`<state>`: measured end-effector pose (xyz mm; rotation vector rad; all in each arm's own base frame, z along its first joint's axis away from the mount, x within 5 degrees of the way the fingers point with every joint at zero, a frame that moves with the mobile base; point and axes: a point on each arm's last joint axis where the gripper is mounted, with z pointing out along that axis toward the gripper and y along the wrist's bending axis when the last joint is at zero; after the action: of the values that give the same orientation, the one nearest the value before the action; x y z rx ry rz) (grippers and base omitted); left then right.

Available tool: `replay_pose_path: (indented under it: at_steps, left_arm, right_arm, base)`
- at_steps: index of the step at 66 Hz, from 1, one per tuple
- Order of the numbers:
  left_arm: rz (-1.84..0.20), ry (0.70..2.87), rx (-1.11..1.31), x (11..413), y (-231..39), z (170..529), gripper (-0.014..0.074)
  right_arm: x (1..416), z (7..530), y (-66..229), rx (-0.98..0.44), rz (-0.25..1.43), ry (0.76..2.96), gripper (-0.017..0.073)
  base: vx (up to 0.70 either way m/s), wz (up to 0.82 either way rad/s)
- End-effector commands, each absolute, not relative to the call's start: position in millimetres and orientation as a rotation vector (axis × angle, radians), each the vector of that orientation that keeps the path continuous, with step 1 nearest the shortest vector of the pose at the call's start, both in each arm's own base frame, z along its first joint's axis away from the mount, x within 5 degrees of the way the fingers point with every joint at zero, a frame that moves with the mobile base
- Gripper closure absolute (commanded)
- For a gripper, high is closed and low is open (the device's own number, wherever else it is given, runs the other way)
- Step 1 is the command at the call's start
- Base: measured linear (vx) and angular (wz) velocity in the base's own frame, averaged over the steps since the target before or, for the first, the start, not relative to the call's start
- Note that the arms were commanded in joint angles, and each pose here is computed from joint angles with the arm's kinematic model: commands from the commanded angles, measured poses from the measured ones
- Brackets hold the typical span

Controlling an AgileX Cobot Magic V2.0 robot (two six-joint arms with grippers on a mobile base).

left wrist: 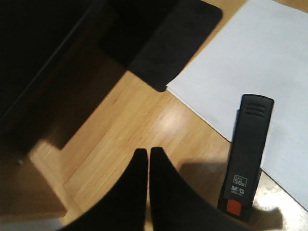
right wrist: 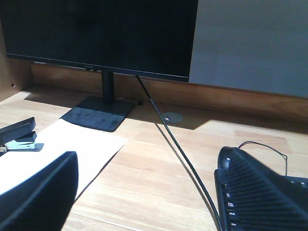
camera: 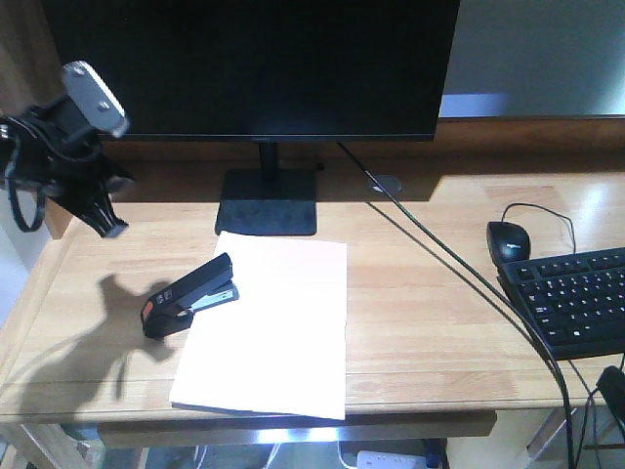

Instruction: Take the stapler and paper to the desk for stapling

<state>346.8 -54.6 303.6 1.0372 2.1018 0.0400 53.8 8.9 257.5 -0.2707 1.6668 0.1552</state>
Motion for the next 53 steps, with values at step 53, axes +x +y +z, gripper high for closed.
replay_pose_path:
  at_steps: [53]
  left_arm:
    - [0.149,1.924,-0.147,202.9,4.0,452.6,0.0601]
  right_arm:
    - [53.1,271.5,10.6,-0.285,0.165,1.583,-0.0029]
  base:
    - [0.0,0.0]
